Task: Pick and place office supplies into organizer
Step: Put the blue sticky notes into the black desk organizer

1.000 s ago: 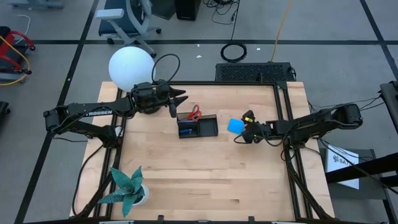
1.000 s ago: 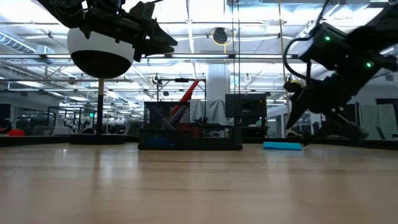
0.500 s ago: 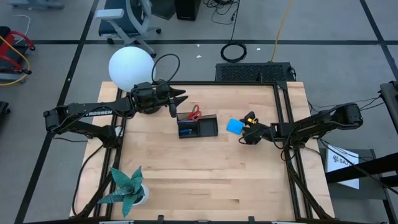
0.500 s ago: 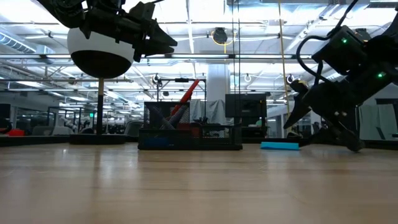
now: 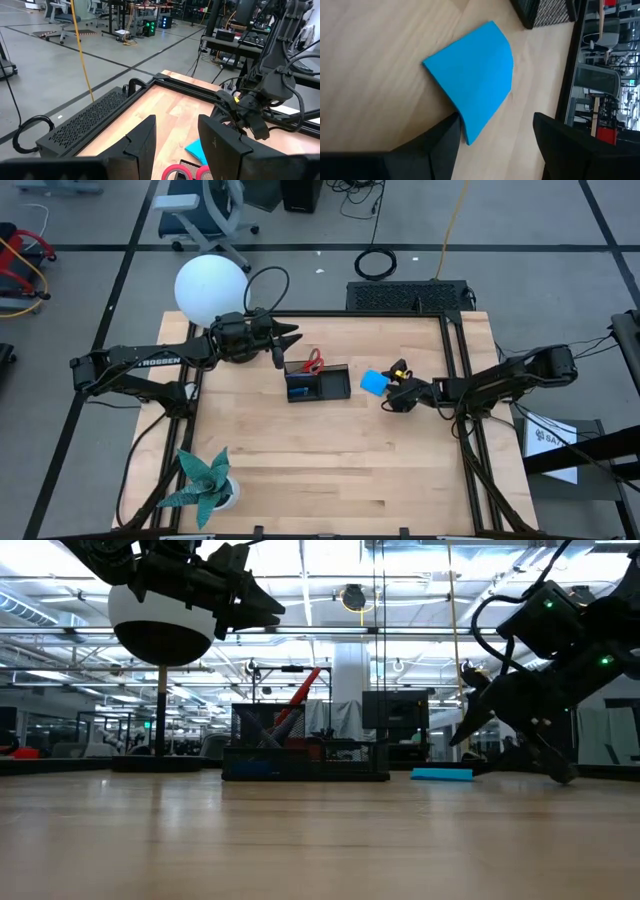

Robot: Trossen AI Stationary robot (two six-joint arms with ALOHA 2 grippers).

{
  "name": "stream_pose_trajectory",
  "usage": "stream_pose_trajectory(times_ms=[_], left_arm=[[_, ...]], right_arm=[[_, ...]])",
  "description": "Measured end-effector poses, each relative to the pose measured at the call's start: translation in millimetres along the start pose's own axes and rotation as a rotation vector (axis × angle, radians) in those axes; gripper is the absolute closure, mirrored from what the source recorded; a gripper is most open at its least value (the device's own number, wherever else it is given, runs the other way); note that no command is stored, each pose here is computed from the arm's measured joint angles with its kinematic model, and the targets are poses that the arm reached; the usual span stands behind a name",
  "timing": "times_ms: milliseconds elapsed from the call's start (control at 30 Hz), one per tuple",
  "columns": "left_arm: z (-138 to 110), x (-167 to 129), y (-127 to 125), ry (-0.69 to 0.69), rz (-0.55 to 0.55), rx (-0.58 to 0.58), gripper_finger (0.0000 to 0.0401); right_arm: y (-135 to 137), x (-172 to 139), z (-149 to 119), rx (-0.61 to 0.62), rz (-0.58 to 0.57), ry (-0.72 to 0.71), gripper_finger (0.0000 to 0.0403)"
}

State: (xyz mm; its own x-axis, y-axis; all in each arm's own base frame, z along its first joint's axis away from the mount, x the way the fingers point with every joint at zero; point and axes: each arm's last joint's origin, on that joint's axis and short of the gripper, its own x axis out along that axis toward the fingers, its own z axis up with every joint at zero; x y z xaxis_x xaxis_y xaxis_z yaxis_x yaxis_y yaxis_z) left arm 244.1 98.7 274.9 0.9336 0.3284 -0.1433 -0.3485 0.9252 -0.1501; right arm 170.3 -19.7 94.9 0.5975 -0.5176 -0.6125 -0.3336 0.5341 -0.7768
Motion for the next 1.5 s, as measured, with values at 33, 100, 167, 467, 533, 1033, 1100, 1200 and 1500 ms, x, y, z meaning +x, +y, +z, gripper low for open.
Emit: stream_pose_trajectory(times_ms=[33,100,167,467,533,1033,1100,1200,1500], left_arm=[[0.0,0.0,0.0,0.0,0.0,-0.001,0.0249],[0.0,0.0,-0.3,0.0,-0.001,-0.004,0.0249],[-0.1,0.1,-1.2,0.0,-0.004,-0.011,0.0249],[0.0,0.2,-6.8,-0.007,-0.026,-0.006,0.0249],[0.1,0.2,-7.0,-0.008,-0.027,-0.006,0.0249],[0.1,0.2,-7.0,-0.008,-0.027,-0.007,0.0249],[0.2,0.2,-7.0,-0.008,-0.026,-0.007,0.0249],[0.1,0.2,-7.0,-0.008,-0.026,-0.008,0.0249],[0.2,0.2,-7.0,-0.008,-0.026,-0.008,0.0249]], right_arm=[[0.5,1.2,0.6,-0.001,-0.001,-0.003,0.0163],[2.7,3.8,1.3,-0.009,0.014,-0.013,0.0165],[4.4,7.2,2.1,-0.008,0.023,-0.026,0.0169],[8.9,26.9,3.0,0.017,0.012,-0.054,0.0207],[8.7,28.6,4.1,0.026,0.004,-0.072,0.0214],[9.0,29.4,3.9,0.023,0.01,-0.083,0.0256],[9.2,29.4,4.2,0.031,0.023,-0.102,0.0281],[9.0,30.0,3.4,0.072,0.034,-0.107,0.0334],[5.8,32.9,-2.8,0.199,0.036,-0.081,0.0402]])
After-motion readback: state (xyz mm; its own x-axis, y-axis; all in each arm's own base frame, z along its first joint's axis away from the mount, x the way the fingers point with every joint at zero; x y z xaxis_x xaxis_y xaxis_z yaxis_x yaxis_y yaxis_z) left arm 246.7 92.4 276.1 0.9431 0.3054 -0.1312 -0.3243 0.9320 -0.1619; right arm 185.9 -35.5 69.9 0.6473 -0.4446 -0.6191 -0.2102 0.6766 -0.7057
